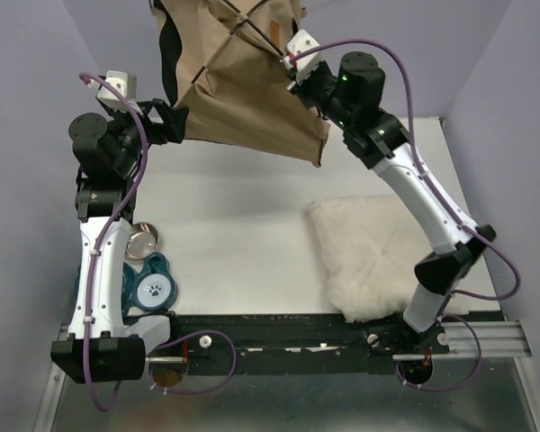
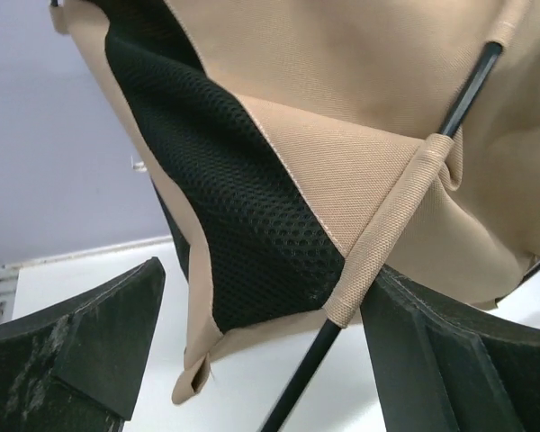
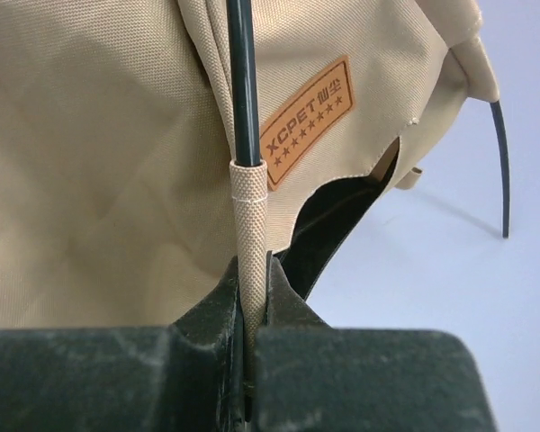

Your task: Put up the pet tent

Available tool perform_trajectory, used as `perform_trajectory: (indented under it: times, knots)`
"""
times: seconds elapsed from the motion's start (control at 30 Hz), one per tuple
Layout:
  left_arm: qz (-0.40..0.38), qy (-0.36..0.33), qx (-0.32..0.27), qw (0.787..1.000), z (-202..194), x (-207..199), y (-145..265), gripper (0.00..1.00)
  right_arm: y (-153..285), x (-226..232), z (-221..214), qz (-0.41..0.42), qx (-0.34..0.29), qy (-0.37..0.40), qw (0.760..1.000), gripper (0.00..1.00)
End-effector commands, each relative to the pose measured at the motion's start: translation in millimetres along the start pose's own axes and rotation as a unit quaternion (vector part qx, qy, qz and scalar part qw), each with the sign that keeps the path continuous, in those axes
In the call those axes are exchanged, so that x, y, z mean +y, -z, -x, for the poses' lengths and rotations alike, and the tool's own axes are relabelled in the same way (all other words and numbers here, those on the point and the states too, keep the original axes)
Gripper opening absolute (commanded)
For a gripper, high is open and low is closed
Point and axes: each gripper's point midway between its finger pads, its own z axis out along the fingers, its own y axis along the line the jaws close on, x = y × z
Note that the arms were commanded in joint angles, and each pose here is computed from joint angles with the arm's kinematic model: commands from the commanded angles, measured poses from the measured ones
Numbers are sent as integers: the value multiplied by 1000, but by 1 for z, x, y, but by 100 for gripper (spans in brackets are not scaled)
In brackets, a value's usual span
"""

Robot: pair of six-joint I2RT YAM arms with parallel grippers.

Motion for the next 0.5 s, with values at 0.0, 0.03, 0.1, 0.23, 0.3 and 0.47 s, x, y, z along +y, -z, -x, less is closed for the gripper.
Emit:
perform_trajectory:
  times: [0.0, 0.03, 0.1, 0.23, 0.3, 0.47]
  knots:
    - [-32, -34, -58, 997, 53, -22, 18, 99, 59, -10, 9, 19, 6, 36, 999, 0]
    - [-56, -38, -57, 996, 55, -33, 24, 99, 71, 0, -4, 40, 28, 34, 998, 1]
    - [-127, -36, -47, 990, 55, -63, 40, 99, 104, 28, -28, 95, 63, 18, 993, 1]
    - [-224, 46, -11, 973, 41, -106, 71, 99, 169, 75, -74, 179, 150, -35, 972, 1]
    - [-275, 98, 22, 956, 27, -126, 86, 99, 189, 85, -93, 193, 185, -44, 963, 1]
    - [-354, 188, 113, 909, -12, -163, 123, 99, 198, 84, -109, 197, 211, -78, 954, 1]
